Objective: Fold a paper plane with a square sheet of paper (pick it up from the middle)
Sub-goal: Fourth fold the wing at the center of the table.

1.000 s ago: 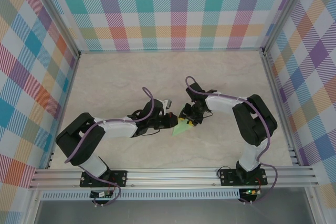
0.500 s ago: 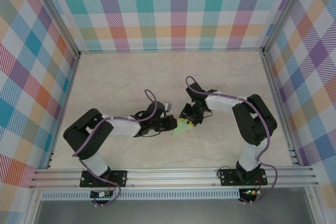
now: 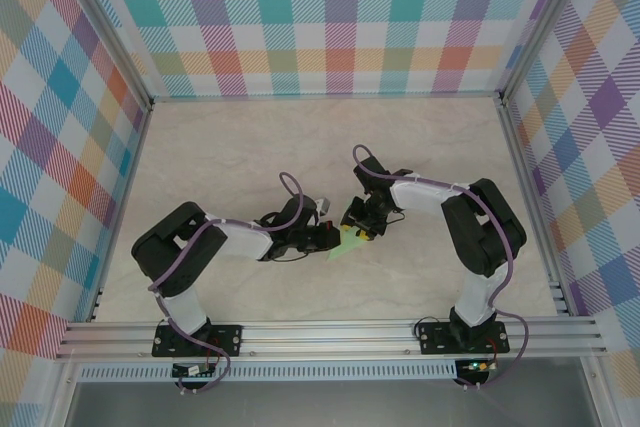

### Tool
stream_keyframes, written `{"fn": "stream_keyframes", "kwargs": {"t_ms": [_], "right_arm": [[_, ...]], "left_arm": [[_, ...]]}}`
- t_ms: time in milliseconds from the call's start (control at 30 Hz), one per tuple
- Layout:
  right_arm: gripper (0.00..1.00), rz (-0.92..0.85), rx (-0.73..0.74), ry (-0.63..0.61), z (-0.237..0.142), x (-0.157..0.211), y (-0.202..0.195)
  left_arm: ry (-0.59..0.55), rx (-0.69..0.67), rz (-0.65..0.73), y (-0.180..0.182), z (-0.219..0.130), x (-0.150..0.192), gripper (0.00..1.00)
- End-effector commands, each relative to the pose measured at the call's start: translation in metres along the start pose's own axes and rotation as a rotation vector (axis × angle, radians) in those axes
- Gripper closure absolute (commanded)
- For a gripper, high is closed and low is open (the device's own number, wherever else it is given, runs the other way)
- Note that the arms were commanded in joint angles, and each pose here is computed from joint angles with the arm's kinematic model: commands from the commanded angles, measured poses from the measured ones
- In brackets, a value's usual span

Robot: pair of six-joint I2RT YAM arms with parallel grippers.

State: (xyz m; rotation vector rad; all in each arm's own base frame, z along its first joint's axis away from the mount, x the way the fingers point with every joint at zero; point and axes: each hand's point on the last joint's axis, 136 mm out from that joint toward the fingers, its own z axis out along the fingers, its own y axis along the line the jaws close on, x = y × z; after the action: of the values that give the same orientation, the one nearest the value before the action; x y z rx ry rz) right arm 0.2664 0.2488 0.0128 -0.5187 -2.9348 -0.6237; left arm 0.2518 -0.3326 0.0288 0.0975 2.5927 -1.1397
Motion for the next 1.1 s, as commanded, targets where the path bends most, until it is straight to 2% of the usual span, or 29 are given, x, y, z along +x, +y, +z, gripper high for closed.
{"fn": "stream_keyframes", "kwargs": {"t_ms": [0, 833, 933, 1067], "right_arm": [[0.59, 0.059, 0.248, 0.047, 0.035, 0.011, -0.073], [0.6, 0.05, 0.226, 0.038, 0.03, 0.009, -0.065], [0.59, 0.026, 0.183, 0.016, 0.019, 0.006, -0.051], [0.57, -0.048, 0.072, -0.094, -0.02, -0.007, -0.016]], "left_arm": [[-0.023, 0.008, 0.021, -0.005, 0.003, -0.011, 0.98], [0.052, -0.081, -0.017, 0.018, 0.008, 0.006, 0.99], [0.066, -0.092, -0.021, 0.02, 0.009, 0.009, 1.0], [0.088, -0.112, -0.024, 0.026, 0.009, 0.014, 1.0]]}}
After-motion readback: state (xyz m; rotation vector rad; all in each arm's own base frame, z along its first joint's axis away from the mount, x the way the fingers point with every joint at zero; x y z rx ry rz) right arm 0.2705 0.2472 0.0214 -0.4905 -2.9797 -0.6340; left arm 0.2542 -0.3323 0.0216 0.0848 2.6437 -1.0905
